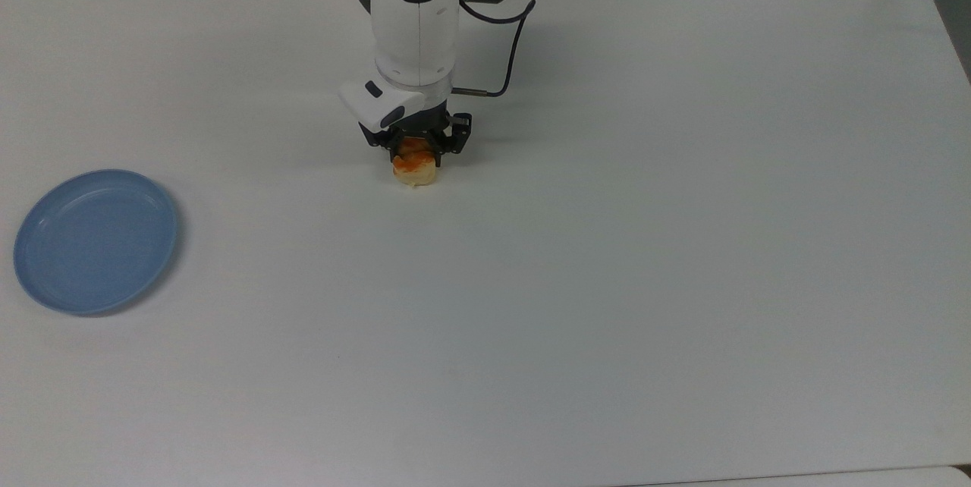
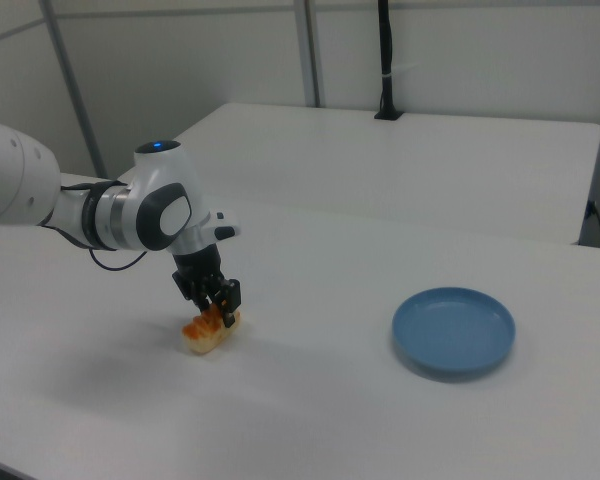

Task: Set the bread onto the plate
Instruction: 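Lift the bread roll and carry it over the blue plate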

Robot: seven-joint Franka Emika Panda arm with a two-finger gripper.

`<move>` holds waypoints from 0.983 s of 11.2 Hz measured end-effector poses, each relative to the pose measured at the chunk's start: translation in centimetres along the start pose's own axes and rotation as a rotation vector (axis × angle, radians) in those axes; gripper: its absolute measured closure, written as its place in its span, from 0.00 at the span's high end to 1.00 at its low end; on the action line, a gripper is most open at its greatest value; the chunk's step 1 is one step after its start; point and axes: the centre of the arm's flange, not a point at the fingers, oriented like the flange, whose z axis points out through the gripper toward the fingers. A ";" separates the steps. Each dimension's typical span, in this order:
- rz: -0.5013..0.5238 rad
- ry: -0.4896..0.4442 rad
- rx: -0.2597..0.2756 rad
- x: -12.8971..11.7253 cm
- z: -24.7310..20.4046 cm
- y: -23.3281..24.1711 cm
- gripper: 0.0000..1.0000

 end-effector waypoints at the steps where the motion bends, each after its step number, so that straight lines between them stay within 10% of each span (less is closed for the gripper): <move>1: 0.012 0.008 0.001 0.3 -0.4 0.1 0.45; 11: -0.113 0.052 -0.061 7.4 -12.8 21.6 0.37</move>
